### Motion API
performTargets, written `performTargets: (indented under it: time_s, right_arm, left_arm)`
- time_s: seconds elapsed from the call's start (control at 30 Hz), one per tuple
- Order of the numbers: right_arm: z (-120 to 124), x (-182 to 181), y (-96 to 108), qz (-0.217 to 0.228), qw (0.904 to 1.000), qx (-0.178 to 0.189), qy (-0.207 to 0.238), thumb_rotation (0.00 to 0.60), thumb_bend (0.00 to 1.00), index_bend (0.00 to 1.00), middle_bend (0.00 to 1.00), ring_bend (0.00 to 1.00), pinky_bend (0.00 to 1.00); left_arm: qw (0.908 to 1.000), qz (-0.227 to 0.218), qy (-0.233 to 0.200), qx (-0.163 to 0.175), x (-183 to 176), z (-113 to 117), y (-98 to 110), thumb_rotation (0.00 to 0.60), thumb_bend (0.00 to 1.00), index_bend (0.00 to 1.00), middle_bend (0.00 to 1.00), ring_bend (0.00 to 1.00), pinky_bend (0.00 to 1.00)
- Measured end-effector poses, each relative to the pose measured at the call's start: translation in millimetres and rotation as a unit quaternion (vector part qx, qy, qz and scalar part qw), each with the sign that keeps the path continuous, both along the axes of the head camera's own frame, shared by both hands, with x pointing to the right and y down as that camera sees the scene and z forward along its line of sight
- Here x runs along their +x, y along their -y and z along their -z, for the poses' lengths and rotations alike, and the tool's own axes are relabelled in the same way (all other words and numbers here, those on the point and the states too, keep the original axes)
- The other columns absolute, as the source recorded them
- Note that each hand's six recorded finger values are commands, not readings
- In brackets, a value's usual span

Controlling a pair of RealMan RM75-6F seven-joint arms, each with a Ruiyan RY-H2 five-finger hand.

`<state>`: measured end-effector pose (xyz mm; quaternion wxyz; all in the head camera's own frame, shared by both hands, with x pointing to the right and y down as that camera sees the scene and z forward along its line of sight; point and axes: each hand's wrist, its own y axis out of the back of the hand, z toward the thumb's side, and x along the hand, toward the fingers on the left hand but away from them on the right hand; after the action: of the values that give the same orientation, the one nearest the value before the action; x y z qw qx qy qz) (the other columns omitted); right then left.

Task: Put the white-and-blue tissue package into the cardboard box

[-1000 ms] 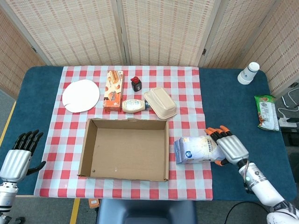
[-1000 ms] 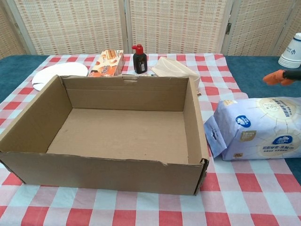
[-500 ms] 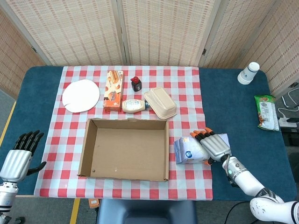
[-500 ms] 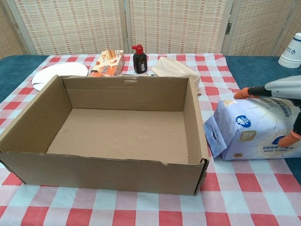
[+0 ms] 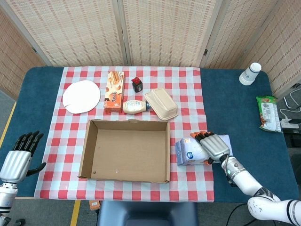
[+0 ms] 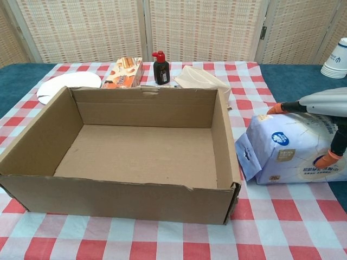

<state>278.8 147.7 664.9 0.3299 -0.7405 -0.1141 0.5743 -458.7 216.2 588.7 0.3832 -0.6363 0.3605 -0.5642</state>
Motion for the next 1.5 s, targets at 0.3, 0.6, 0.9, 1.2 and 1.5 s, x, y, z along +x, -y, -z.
performTargets:
  time_s: [0.3,0.6,0.9,1.2,1.5]
  right_arm:
    - [0.7,4.1,-0.4,-0.004,0.9997,0.019,0.013,0.6,0.0,0.42,0.32,0.31,0.49]
    - [22.8,8.4,9.0,-0.006,0.9991,0.038,0.017,0.6,0.0,0.43,0.32,0.31,0.49]
    - [83.8,7.4,30.8,0.001,0.9959,0.089,0.014,0.6,0.0,0.43,0.32,0.31,0.49]
    - [142.5,-33.9,62.2,0.009,0.9903,0.131,0.046,0.6,0.0,0.43,0.34,0.31,0.49]
    - [151.3,-115.7,90.1,0.034,0.9879,0.123,0.088,0.6,0.0,0.41,0.34,0.31,0.49]
  left_arm:
    - [1.0,0.002,0.0,0.001,-0.5,0.9,-0.4,0.6,0.2,0.0,0.0,0.0,0.07]
    - [1.0,0.003,0.002,-0.004,-1.2,-2.2,-0.3,0.6,0.2,0.0,0.0,0.0,0.07]
    - [1.0,0.0,0.001,-0.009,1.9,-5.0,-1.0,0.6,0.2,0.0,0.0,0.0,0.07]
    - [0.9998,-0.005,-0.001,-0.02,6.3,-8.5,-2.5,0.6,0.2,0.0,0.0,0.0,0.07]
    - [0.9996,0.002,-0.001,-0.028,2.0,-13.3,-1.2,0.6,0.2,0.0,0.0,0.0,0.07]
